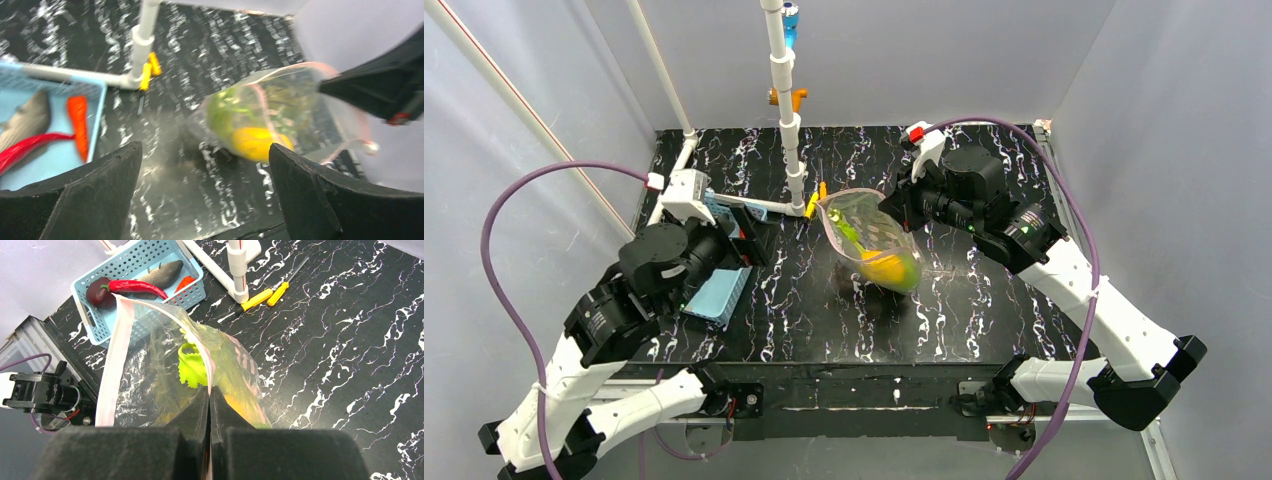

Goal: Place the food in the zip-top bag and seal the zipper
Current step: Pick up the fake vegetable from the bin.

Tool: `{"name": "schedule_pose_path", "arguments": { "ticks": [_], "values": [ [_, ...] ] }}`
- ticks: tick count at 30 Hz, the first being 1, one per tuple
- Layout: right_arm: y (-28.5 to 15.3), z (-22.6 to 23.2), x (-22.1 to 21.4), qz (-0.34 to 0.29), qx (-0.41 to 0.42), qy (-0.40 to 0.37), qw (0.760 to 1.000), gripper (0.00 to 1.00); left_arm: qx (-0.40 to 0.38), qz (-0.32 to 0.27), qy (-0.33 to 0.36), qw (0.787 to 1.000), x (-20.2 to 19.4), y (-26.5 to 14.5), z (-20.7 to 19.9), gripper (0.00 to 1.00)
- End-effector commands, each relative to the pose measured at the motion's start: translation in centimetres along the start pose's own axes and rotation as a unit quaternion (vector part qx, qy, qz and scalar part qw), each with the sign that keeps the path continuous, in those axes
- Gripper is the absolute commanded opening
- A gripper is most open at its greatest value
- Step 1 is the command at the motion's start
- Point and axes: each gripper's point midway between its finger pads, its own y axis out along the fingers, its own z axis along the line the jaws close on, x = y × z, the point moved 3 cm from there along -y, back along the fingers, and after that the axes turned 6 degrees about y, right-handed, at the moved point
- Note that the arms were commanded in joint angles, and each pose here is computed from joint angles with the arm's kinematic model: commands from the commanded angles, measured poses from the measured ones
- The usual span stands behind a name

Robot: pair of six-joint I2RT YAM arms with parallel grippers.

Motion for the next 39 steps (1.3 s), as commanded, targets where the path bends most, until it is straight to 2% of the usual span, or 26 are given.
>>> {"name": "schedule_pose_path", "arguments": {
  "ticks": [1, 4, 7, 15, 20, 24, 32, 36, 39],
  "values": [
    [-0.9, 0.9, 2.0, -0.043, 0.019, -0.004, 0.999, 0.01, 0.126, 0.043, 0.036, 0.990, -3.2, -0.2, 4.5, 0.96],
    [-0.8, 1.0, 2.1, -0.043, 0.020, -0.004, 0.999, 0.01, 0.176, 0.055, 0.034, 0.982, -4.2, -0.5, 6.0, 0.96],
    [-0.8, 1.0, 2.1, -0.042, 0.020, -0.004, 0.999, 0.01, 0.192, 0.060, 0.033, 0.979, -4.6, -0.4, 6.4, 0.96],
    [-0.9, 1.0, 2.0, -0.041, 0.020, -0.003, 0.999, 0.01, 0.272, 0.043, -0.001, 0.961, -6.3, -0.2, 8.6, 0.98],
    [-1.1, 1.0, 2.0, -0.042, 0.021, -0.002, 0.999, 0.01, 0.290, 0.100, -0.019, 0.952, -9.2, 1.9, 9.3, 0.98],
    [-1.4, 1.1, 2.1, -0.043, 0.021, -0.002, 0.999, 0.01, 0.303, 0.147, -0.100, 0.936, -11.8, 4.0, 11.9, 0.98],
    [-1.8, 1.0, 2.2, -0.048, 0.019, -0.003, 0.999, 0.01, 0.391, 0.173, -0.250, 0.869, -14.9, 6.3, 17.7, 0.98],
    [-1.8, 0.9, 2.1, -0.049, 0.017, -0.005, 0.999, 0.01, 0.382, 0.150, -0.388, 0.825, -16.4, 8.0, 20.3, 0.98],
    [-1.8, 0.8, 2.1, -0.049, 0.014, -0.008, 0.999, 0.01, 0.415, 0.124, -0.438, 0.787, -16.9, 7.5, 21.9, 0.97]
  ]
}}
